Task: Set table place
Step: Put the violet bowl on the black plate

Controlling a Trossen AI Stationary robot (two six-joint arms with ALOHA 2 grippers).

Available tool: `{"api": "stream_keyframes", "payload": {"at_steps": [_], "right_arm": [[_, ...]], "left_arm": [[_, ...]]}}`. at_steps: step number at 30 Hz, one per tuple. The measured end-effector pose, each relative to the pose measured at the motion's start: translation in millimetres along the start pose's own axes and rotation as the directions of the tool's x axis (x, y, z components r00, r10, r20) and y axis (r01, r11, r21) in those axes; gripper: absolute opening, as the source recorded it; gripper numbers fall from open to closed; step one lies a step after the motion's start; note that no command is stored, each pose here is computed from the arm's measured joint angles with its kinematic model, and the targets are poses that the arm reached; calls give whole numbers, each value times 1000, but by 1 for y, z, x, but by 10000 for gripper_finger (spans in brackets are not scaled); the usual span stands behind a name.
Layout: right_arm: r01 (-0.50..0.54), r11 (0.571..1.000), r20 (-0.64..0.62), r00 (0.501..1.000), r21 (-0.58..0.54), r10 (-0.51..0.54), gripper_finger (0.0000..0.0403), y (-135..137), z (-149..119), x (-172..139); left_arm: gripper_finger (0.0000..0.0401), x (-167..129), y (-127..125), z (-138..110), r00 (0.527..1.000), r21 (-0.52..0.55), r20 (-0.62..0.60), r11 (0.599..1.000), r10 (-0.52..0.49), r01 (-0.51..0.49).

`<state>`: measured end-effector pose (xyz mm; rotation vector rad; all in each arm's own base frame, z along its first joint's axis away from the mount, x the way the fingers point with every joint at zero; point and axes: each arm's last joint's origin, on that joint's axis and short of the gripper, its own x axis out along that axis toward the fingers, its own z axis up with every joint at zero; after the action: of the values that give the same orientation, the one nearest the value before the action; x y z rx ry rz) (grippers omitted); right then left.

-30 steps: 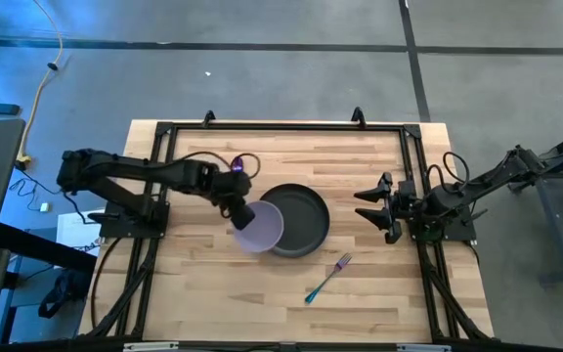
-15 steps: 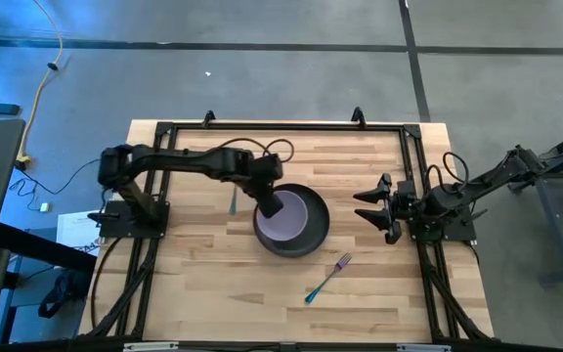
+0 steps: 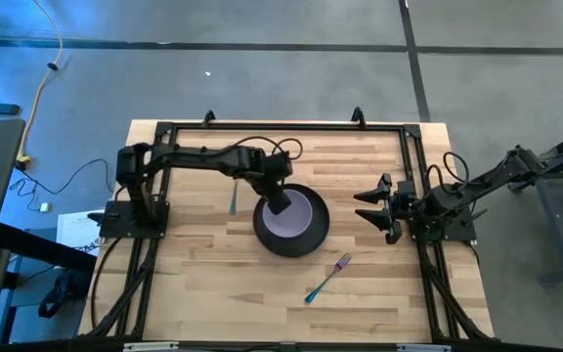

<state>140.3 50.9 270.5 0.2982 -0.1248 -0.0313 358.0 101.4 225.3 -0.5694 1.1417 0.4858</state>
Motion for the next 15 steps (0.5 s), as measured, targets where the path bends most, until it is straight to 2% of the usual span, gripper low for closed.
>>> {"api": "stream_keyframes", "payload": {"at_steps": [15], "right_arm": [[0,1000,0,1000,0,0,204,0,0,0]], "left_arm": [[0,0,-3,4,999,-29,39,999,-28,29]]}}
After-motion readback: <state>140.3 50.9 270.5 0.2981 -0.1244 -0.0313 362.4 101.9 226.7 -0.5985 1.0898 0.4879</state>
